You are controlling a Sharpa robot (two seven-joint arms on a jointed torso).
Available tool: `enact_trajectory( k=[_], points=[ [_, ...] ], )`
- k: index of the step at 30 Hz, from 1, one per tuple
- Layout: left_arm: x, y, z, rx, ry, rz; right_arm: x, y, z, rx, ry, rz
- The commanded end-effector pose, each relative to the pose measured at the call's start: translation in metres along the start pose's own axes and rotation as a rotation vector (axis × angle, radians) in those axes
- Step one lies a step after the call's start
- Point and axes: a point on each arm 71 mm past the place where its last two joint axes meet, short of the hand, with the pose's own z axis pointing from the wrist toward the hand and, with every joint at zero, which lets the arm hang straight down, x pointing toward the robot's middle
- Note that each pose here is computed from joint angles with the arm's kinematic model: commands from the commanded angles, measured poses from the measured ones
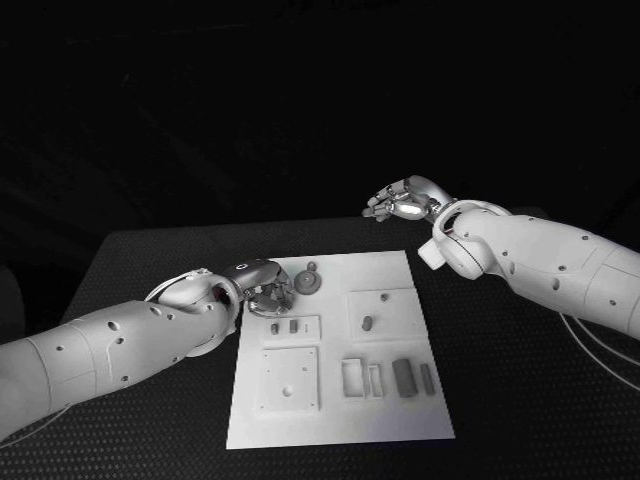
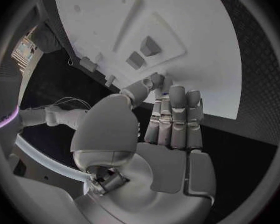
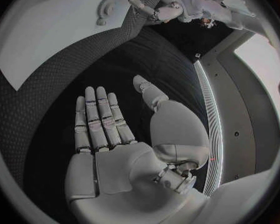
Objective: Assemble the parts on the task board
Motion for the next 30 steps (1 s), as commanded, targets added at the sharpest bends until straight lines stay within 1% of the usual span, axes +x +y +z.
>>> enact_trajectory(
  k=[1, 9, 13, 16, 24, 30],
  points=[
    [0.0032, -0.0038, 0.0019, 0.004, 0.032, 0.005, 0.0013, 0.0015, 0.0, -0.012, 0.01, 0.002],
    [0.0069, -0.0058, 0.0054, -0.001, 0.053, 0.04, 0.0021, 0.0021, 0.0002, -0.013, 0.012, 0.002],
    [0.0092, -0.0069, 0.0054, 0.005, 0.062, 0.057, 0.0022, 0.0021, 0.0003, -0.014, 0.012, 0.002],
    [0.0109, -0.0085, 0.0047, 0.027, 0.046, 0.085, 0.0017, 0.0016, 0.0, -0.013, 0.013, 0.003],
    [0.0118, -0.006, 0.0034, 0.023, 0.046, 0.102, 0.0021, 0.002, 0.0, -0.014, 0.013, 0.004],
    [0.0117, -0.0061, 0.0028, 0.026, 0.041, 0.101, 0.0014, 0.0015, -0.0001, -0.012, 0.011, 0.003]
  ],
)
